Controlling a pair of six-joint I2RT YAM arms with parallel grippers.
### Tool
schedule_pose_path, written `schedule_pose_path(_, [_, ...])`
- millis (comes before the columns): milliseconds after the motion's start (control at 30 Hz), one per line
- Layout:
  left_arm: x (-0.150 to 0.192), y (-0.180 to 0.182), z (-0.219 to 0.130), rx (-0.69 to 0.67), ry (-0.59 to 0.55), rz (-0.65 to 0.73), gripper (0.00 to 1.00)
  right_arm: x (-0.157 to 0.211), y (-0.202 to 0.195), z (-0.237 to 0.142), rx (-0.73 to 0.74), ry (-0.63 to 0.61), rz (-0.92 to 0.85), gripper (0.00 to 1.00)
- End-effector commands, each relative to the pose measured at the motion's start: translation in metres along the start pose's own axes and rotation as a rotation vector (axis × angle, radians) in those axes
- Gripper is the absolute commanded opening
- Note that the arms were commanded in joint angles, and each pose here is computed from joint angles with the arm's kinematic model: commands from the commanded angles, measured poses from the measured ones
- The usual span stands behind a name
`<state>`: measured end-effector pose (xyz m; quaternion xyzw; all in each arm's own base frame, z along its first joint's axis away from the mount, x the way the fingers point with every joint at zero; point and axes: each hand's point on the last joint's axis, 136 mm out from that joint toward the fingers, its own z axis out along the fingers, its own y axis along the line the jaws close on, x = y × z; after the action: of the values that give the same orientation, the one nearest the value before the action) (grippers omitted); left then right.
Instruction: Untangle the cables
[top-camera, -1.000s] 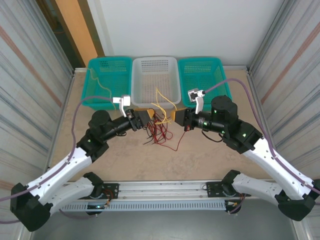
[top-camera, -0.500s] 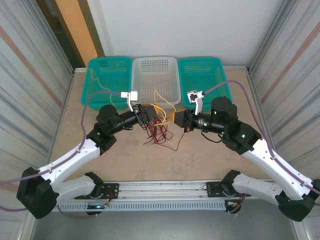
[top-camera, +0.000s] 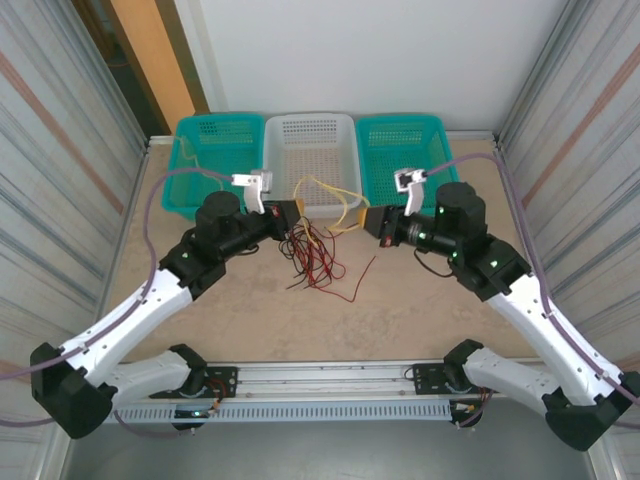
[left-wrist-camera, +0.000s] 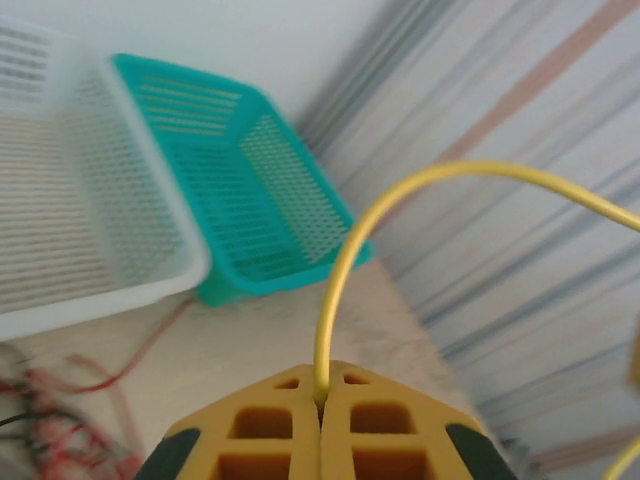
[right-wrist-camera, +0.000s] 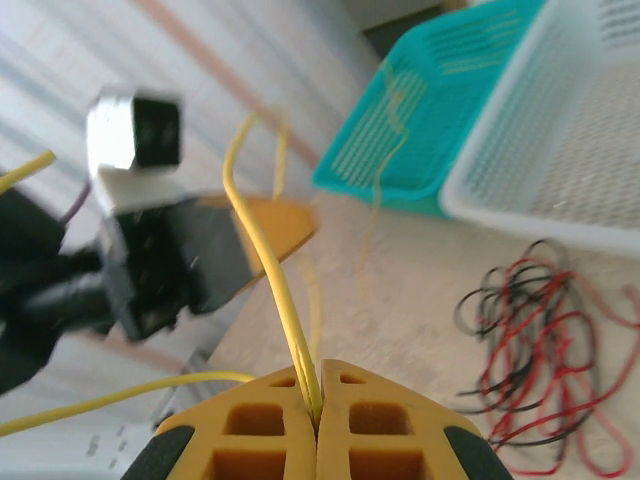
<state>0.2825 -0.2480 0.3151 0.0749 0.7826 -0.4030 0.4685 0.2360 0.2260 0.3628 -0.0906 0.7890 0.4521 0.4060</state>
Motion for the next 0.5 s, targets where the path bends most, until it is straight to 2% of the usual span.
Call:
schedule_pose_path(0, [0.016, 0.041, -0.026, -0.232, 0.063, 0.135, 0.00, -0.028, -0.005, -0.018, 0.033, -0.071, 0.027, 0.01])
schedule_pose_path(133, [0.028, 0.035, -0.040, -0.190, 0.105, 0.188, 0.00, -0.044, -0.013, -0.025, 0.031, -0.109, 0.049, 0.01])
schedule_pose_path(233, [0.033, 0.026, -0.047, -0.139, 0.132, 0.192, 0.00, -0.044, -0.011, -0.018, 0.010, -0.082, 0.053, 0.05])
schedule_pose_path(267, [0.033, 0.024, -0.049, -0.132, 0.131, 0.190, 0.00, -0.042, -0.011, -0.015, 0.004, -0.069, 0.056, 0.09])
schedule_pose_path(400, [0.013, 0.031, -0.056, -0.214, 0.107, 0.149, 0.00, -0.035, -0.018, -0.011, 0.026, -0.054, 0.065, 0.46])
schedule_pose_path(467, [-0.005, 0.040, -0.059, -0.278, 0.096, 0.099, 0.00, -0.032, -0.025, -0.013, 0.063, -0.053, 0.072, 0.53])
